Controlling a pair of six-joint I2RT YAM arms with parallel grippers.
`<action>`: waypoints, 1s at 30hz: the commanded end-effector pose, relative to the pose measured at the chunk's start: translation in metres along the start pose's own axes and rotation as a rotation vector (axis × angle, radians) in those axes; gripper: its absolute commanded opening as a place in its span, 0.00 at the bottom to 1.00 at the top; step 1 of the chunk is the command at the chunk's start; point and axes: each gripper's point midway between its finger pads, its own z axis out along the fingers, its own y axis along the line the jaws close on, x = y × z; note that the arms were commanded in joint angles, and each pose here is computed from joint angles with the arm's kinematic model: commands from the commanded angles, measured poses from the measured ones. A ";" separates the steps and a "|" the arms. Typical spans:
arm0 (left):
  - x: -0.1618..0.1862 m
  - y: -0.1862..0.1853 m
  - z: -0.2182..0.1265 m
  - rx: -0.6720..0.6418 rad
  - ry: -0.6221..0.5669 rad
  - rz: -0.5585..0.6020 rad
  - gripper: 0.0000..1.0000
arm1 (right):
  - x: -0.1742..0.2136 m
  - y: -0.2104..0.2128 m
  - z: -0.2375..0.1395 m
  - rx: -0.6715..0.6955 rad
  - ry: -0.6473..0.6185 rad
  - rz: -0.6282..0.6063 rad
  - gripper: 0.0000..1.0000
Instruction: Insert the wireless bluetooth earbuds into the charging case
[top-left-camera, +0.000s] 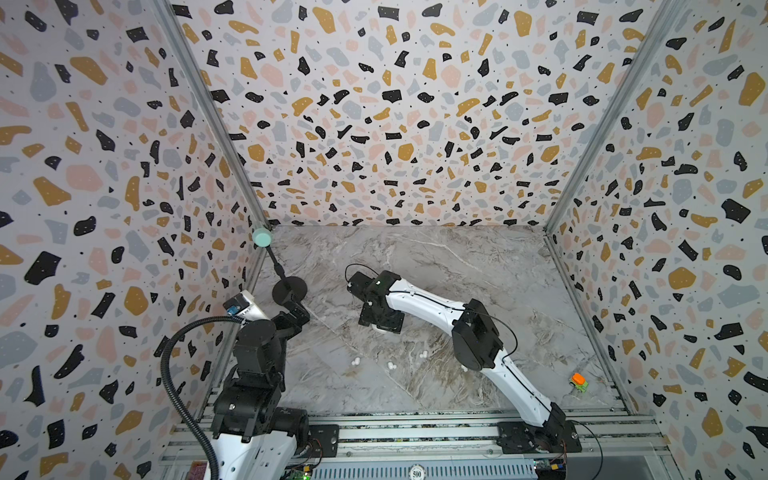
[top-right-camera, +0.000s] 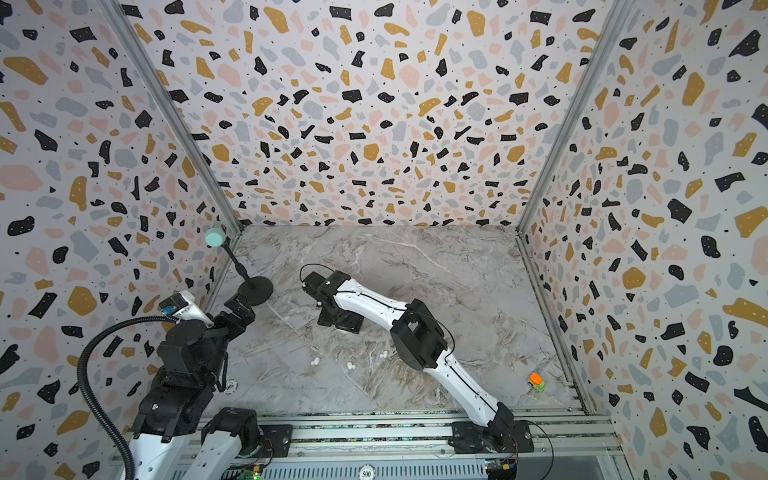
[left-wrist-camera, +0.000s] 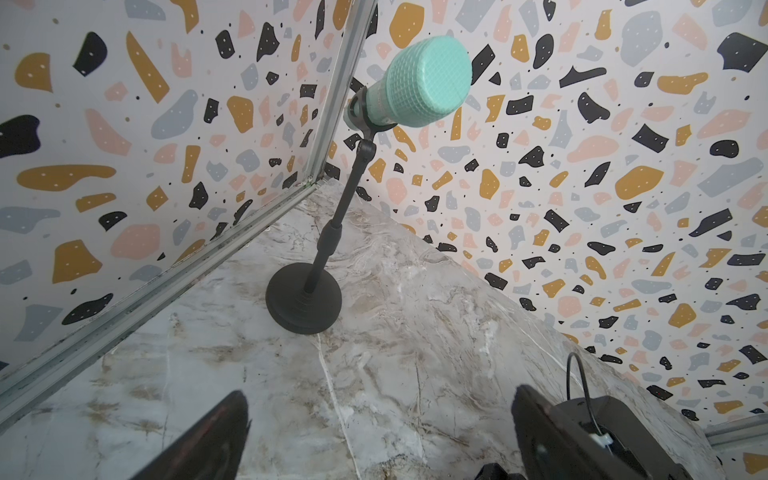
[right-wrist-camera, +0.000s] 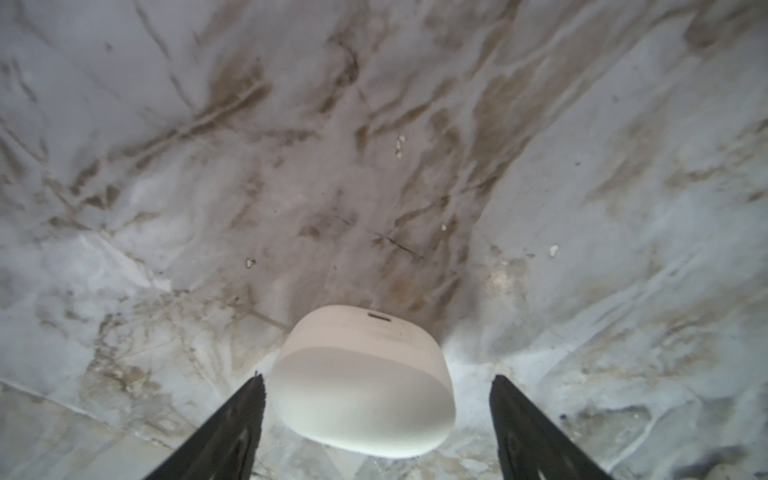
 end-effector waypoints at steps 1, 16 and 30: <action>-0.003 -0.005 0.001 0.025 -0.019 -0.008 1.00 | -0.005 -0.001 -0.010 0.001 -0.010 0.016 0.85; -0.002 -0.006 0.002 0.030 -0.012 -0.005 1.00 | -0.009 0.000 -0.011 -0.006 -0.019 0.068 0.84; 0.000 -0.007 0.004 0.033 -0.006 -0.003 1.00 | -0.008 0.001 -0.009 -0.009 -0.016 0.074 0.79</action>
